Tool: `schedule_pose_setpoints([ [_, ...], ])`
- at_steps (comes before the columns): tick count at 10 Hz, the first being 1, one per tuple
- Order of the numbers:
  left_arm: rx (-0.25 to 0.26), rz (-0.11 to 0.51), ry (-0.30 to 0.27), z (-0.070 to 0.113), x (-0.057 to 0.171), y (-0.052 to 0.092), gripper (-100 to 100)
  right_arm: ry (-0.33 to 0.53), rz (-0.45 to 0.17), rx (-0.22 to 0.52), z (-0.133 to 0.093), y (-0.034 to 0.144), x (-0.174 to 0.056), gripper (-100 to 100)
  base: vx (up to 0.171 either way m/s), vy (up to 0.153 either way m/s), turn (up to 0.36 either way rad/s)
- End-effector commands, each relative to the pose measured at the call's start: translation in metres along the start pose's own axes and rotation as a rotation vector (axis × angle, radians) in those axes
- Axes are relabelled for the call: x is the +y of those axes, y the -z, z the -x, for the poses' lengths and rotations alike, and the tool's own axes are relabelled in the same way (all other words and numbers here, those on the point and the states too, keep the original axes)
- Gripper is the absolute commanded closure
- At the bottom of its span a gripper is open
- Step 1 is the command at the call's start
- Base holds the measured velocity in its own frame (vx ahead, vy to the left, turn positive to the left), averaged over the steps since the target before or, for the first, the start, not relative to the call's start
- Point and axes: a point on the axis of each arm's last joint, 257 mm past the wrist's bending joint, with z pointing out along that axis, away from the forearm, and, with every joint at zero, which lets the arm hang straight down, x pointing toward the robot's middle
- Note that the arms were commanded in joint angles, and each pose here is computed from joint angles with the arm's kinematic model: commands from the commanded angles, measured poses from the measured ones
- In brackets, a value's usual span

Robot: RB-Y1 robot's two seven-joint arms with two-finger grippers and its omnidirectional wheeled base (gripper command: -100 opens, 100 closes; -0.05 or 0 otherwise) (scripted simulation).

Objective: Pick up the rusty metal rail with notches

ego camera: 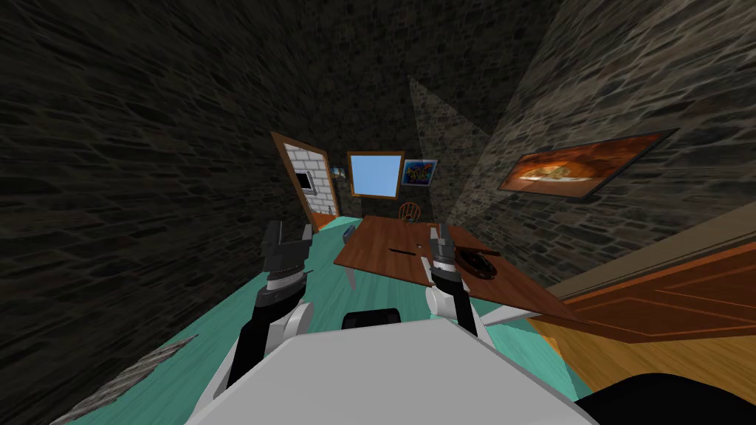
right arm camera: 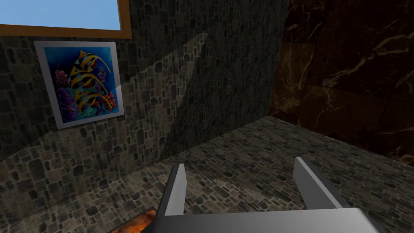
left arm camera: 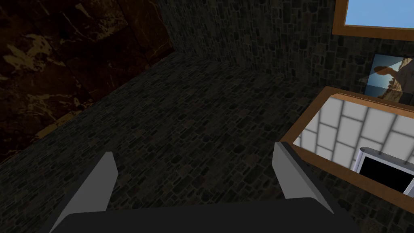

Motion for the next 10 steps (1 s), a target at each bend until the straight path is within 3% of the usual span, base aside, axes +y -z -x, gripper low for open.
schedule_pose_setpoints([
  [1, 0.0, 0.0, 0.0, 0.0, 0.0, 0.0, 0, 0.014, -0.004, 0.039, -0.005, 0.001, -0.004, -100, 0.002, 0.009, 0.051],
  [7, 0.0, 0.0, 0.0, 0.0, 0.0, 0.0, 0, 0.083, -0.062, 0.23, -0.035, 0.022, -0.044, -100, 0.009, 0.031, 0.129],
  [9, 0.0, 0.0, 0.0, 0.0, 0.0, 0.0, 0, 0.111, -0.1, 0.317, -0.048, 0.039, -0.067, -100, 0.015, 0.038, 0.19],
  [10, 0.0, 0.0, 0.0, 0.0, 0.0, 0.0, 0, 0.116, -0.105, 0.326, -0.048, 0.04, -0.07, -100, 0.016, 0.027, 0.082],
])
